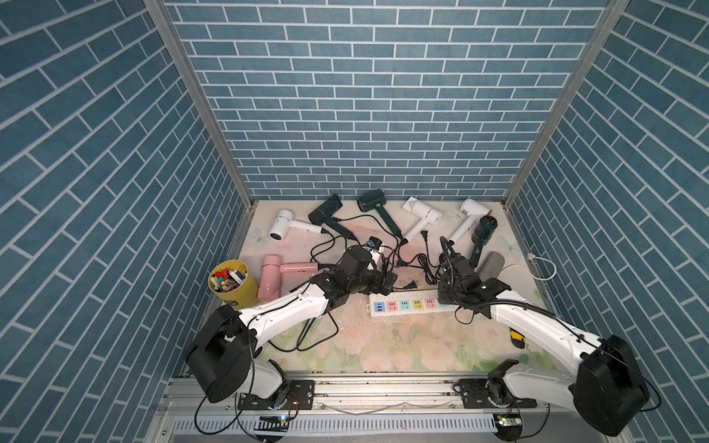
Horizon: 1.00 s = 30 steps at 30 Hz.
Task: Charge the blow dryers
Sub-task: Insert the plug into the socket, then move the socket to the center of the board.
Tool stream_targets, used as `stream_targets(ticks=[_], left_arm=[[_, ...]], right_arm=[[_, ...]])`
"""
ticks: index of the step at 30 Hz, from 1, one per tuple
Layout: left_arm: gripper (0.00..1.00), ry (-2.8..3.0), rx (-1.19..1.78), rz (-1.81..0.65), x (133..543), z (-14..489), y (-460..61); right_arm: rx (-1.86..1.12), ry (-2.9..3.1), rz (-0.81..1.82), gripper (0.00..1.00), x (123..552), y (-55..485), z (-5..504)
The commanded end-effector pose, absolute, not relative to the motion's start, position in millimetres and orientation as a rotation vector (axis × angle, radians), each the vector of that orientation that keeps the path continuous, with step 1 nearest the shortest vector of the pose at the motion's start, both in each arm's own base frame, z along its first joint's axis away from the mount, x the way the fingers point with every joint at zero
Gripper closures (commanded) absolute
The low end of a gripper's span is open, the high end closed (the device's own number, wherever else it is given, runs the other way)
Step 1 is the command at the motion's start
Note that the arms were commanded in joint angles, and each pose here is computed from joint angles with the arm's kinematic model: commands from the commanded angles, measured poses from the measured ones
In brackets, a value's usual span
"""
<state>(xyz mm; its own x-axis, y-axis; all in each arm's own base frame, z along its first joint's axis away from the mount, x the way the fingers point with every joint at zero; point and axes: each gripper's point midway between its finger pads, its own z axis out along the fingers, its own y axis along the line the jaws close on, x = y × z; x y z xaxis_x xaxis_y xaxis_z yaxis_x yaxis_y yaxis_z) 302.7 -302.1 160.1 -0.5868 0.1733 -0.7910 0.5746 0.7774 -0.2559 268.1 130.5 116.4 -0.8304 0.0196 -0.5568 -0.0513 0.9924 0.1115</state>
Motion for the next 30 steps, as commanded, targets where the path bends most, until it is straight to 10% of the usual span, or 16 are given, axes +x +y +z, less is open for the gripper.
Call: stream_targets(ticks=[1, 30], left_arm=[[0.01, 2.126, 0.547, -0.636, 302, 165, -300], [0.01, 2.065, 0.484, -0.525, 305, 177, -274]], right_arm=[[-0.010, 2.553, 0.230, 0.48, 264, 122, 135], [0.321, 2.662, 0.424, 0.23, 401, 67, 95]])
